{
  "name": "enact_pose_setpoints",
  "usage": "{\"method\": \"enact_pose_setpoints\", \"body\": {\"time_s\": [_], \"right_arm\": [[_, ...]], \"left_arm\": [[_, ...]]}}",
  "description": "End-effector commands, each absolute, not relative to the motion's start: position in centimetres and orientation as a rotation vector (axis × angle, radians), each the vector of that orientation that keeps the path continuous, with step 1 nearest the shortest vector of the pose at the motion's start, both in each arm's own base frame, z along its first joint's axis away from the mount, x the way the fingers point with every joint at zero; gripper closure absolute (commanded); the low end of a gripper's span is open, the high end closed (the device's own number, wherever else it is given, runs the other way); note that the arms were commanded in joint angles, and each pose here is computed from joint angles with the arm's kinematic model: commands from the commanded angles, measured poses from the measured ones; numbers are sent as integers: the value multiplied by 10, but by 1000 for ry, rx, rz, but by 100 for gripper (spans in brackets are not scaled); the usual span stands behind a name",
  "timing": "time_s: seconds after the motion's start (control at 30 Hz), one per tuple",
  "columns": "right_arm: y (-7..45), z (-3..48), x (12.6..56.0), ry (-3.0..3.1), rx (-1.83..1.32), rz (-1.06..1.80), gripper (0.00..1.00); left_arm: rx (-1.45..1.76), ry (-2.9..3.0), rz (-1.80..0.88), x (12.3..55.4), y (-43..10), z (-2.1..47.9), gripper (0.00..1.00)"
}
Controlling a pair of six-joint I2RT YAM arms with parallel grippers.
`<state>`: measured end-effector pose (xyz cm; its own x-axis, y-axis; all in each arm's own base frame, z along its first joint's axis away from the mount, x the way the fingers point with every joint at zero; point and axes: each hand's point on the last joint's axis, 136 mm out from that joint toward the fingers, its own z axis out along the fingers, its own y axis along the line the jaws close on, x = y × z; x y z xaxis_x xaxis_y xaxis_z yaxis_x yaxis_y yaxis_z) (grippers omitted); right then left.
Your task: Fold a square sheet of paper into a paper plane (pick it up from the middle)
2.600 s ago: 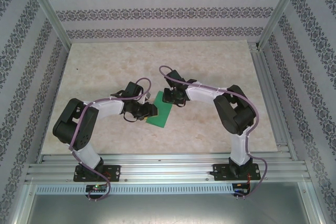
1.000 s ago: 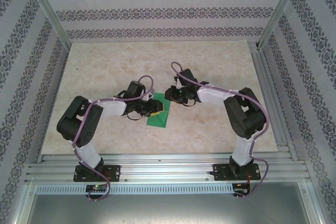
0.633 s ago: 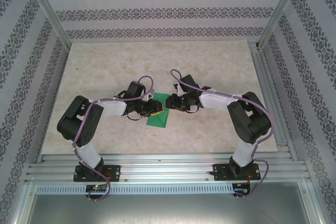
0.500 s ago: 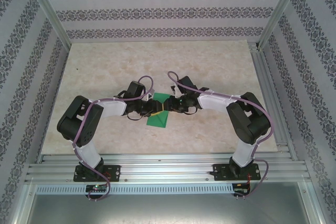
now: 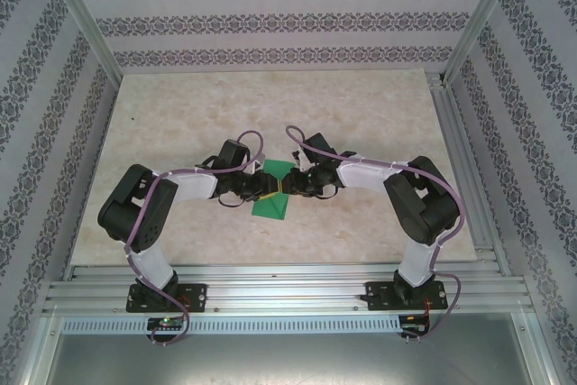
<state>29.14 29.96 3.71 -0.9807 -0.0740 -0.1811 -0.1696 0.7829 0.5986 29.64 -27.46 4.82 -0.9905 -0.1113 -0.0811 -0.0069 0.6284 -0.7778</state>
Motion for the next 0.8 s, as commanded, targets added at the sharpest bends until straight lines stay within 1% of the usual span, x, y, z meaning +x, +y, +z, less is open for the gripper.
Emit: {"method": "enact_pose_setpoints", "body": {"time_s": [0.0,0.2,0.4,0.77], "right_arm": [[310,37,291,2808,-233,1021,77],[303,33,300,2800,-189,970,90],[303,30,306,2780,-195,978,92],[304,24,311,2794,-210,945,92]], "left_arm": [[-63,2708,-1300,297,-280,50,72],[-54,2704,-1316,296,-281,52,72],[-30,2711,-1326,295,-283,52,72],[-19,2730,-1326,293,-286,46,71]]}}
